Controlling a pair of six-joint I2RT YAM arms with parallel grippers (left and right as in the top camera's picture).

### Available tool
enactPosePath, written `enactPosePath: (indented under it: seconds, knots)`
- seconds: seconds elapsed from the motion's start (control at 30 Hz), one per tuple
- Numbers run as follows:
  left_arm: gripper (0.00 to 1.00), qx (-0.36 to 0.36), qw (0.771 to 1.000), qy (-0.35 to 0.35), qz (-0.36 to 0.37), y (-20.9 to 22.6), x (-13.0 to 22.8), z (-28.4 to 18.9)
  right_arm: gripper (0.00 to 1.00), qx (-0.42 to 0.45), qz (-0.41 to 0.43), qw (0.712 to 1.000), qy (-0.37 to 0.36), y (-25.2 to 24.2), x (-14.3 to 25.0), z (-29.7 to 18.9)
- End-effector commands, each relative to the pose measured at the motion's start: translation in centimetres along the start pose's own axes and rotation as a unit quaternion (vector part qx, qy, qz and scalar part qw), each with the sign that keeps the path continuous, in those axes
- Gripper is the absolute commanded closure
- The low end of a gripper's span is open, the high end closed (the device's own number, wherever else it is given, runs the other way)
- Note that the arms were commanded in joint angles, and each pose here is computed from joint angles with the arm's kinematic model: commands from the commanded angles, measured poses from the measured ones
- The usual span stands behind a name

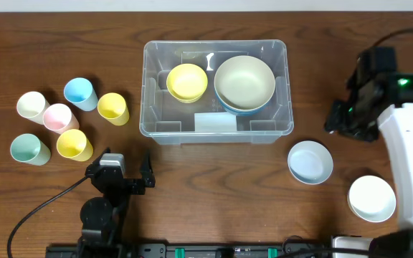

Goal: Pack container
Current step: 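Move the right gripper back to the white bowls on the right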

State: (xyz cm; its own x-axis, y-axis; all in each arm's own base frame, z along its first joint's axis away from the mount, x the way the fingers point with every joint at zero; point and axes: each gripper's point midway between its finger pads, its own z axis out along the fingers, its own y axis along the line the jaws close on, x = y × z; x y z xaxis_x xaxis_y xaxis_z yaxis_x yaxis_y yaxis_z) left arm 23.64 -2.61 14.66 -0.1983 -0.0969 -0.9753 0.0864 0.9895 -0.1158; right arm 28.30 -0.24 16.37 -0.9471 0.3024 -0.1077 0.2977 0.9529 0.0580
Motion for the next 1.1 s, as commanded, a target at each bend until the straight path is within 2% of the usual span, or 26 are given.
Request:
enactPosePath:
  seconds: [0.0,0.17,0.4,0.5,0.77,1.07]
  knots:
    - [0.02,-0.001,1.000,0.021,0.001,0.1,1.4,0.1,0.43,-0.011,0.023,0.999,0.039,0.5,2.1,3.9]
    - [0.02,-0.001,1.000,0.021,0.001,0.1,1.4,0.1,0.44,-0.019,0.035,0.998,0.040,0.3,3.1,8.4]
    - [0.02,-0.001,1.000,0.021,0.001,0.1,1.4,0.1,0.49,-0.003,0.047,0.998,0.029,-0.7,4.0,11.7]
    - [0.02,-0.001,1.000,0.021,0.001,0.1,1.4,0.1,0.55,-0.003,0.047,0.998,0.030,-0.9,4.7,12.9]
    - [0.02,-0.001,1.000,0.021,0.001,0.1,1.4,0.1,0.81,-0.001,0.047,0.998,0.035,-1.3,5.7,14.2]
    - [0.02,-0.001,1.000,0.021,0.001,0.1,1.4,0.1,0.98,0.009,0.061,0.998,0.032,-1.6,5.6,14.2]
